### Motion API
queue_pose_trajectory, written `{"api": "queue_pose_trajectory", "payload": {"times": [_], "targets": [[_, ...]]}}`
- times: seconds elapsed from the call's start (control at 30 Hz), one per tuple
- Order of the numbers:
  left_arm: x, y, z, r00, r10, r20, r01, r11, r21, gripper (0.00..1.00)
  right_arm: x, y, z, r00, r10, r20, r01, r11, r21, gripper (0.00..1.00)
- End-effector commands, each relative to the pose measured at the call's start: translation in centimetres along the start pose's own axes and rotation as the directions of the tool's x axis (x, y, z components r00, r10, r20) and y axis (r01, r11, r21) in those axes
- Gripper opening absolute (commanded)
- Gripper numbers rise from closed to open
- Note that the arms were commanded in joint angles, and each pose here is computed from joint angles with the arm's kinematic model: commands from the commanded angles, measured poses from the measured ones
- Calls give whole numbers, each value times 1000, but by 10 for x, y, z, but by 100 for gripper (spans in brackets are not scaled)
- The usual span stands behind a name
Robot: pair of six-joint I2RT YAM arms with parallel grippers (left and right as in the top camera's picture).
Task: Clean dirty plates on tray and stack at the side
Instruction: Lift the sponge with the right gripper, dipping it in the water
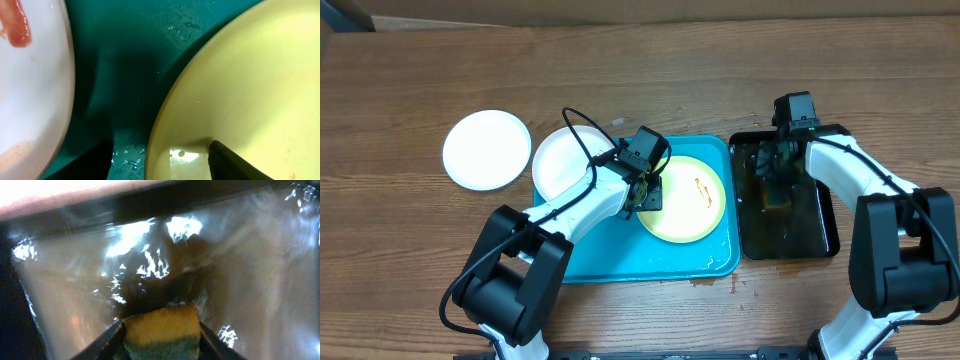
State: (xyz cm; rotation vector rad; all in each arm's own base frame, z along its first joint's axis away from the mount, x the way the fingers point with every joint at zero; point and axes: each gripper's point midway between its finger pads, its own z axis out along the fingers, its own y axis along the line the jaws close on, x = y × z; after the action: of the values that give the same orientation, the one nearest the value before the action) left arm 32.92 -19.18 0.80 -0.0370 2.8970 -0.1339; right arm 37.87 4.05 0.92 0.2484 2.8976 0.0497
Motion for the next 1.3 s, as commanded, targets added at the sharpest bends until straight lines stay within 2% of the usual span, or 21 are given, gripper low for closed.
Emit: {"api": "queue_pose_trajectory", "payload": {"times": [0.0,0.13,0.5,0.6,0.63,0.67,0.7,0.73,0.77,0.87,1.03,1.07,1.1,1.13,1.17,1.23,1.27], "targets": [[4,4,9,1000,7,-16,-7,1000,-24,59,-16,6,-25,1000,-2,23,2,1000,-17,50],[5,5,9,1000,6,-24,-7,1000,-26,47,2,0,-31,998,-2,-63,3,1000,10,54],[-4,1,9,1000,-9,12,9,1000,-7,34,24,-6,-31,989,-27,-148,32,999,30,57],[-4,0,9,1000,-10,15,10,1000,-5,25,27,-7,-31,987,-27,-157,32,999,32,56],[-5,0,9,1000,-13,16,14,1000,-5,22,27,-7,-30,987,-27,-158,32,999,33,51],[-5,0,9,1000,-16,16,16,1000,-5,21,28,-7,-29,987,-27,-158,32,999,32,42],[-5,0,9,1000,-16,18,16,1000,-4,21,28,-7,-28,988,-26,-154,32,999,31,34],[-6,-1,9,1000,-16,21,16,1000,-2,23,29,-7,-26,988,-26,-152,32,999,31,31],[-7,-1,9,1000,-16,24,16,1000,0,26,30,-8,-24,988,-26,-151,31,999,31,32],[-9,-3,9,999,-17,32,17,1000,6,35,36,-9,-18,987,-26,-157,32,999,32,41],[-9,-3,9,999,-18,33,18,1000,9,36,38,-10,-16,987,-26,-160,32,999,32,44],[-8,-4,9,999,-17,30,16,1000,10,36,38,-10,-16,987,-26,-159,32,999,33,41],[-8,-4,9,999,-17,27,16,1000,14,35,38,-10,-16,987,-26,-160,32,999,33,33],[-8,-4,9,999,-16,28,16,1000,13,33,37,-10,-16,987,-26,-158,32,999,32,18],[-8,-4,9,999,-16,28,16,1000,12,30,37,-10,-16,987,-26,-157,32,999,32,10],[-8,-4,9,999,-16,28,16,1000,13,24,37,-10,-16,987,-27,-157,32,999,32,4],[-8,-4,9,999,-17,28,17,1000,12,19,38,-10,-16,987,-26,-159,32,999,32,4]]}}
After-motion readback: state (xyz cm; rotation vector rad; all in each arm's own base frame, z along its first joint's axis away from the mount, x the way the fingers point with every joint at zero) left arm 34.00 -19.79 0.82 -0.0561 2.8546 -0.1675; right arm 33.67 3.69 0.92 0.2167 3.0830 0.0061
